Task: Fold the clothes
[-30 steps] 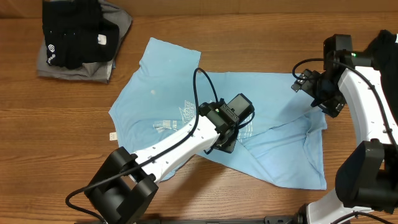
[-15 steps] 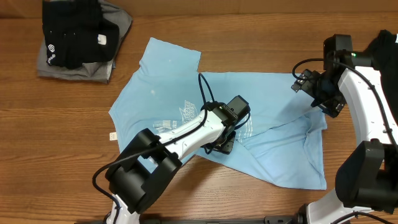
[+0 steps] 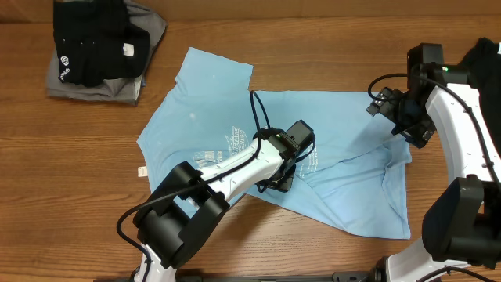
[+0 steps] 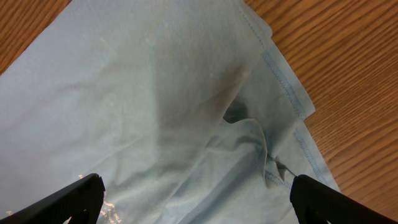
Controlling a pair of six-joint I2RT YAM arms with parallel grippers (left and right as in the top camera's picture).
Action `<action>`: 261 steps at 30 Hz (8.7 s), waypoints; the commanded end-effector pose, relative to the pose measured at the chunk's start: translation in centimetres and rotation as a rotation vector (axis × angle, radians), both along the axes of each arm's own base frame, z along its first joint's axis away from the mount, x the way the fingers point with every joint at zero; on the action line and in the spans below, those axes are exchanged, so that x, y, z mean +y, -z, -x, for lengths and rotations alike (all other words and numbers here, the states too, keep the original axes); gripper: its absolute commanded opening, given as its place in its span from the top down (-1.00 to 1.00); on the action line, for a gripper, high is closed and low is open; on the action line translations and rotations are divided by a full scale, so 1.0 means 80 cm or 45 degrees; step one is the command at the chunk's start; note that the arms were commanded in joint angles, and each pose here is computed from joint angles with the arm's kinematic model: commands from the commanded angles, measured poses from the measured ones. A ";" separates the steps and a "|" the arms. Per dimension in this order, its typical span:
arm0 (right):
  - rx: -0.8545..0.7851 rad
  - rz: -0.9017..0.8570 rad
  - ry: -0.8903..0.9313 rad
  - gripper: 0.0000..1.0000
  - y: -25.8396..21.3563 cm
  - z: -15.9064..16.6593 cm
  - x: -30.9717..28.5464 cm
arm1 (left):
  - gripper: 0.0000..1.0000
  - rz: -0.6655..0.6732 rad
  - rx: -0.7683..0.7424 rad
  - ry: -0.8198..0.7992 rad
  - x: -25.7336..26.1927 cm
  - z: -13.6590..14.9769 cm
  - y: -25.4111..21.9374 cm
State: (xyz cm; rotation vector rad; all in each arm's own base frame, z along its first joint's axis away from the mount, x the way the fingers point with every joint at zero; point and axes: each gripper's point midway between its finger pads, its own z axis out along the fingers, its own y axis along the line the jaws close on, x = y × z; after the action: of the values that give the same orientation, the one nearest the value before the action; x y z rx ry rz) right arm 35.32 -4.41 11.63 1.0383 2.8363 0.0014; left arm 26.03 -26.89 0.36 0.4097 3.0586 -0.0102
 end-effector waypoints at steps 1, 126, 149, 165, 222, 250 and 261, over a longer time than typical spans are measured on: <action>0.006 -0.006 -0.002 -1.00 0.003 0.000 0.000 | -0.04 -0.007 -0.032 -0.025 0.003 -0.008 -0.005; 0.065 -0.039 -0.038 -1.00 0.005 0.014 0.006 | 0.73 0.024 0.004 -0.073 0.062 -0.008 -0.114; 0.064 -0.039 -0.039 -1.00 0.005 0.014 0.007 | 0.30 0.083 -0.031 -0.003 0.036 -0.021 -0.099; 0.057 -0.038 -0.039 -1.00 0.005 0.012 0.006 | 0.40 0.122 0.103 -0.173 0.015 -0.019 -0.048; 0.056 -0.035 -0.063 -1.00 0.005 0.012 0.006 | 0.63 0.091 0.042 -0.372 0.029 -0.032 -0.019; 0.039 -0.032 -0.063 -1.00 0.004 0.008 0.006 | 0.53 0.183 0.157 -0.372 0.031 -0.030 -0.025; 0.038 -0.032 -0.063 -1.00 0.004 0.007 0.006 | 0.44 0.309 0.228 -0.287 0.013 -0.025 -0.030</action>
State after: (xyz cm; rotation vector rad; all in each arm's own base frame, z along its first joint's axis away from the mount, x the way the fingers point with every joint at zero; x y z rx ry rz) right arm 34.73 -3.96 11.56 0.9808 2.8885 0.0222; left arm 28.36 -25.22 2.82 -0.0088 3.1823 -0.3542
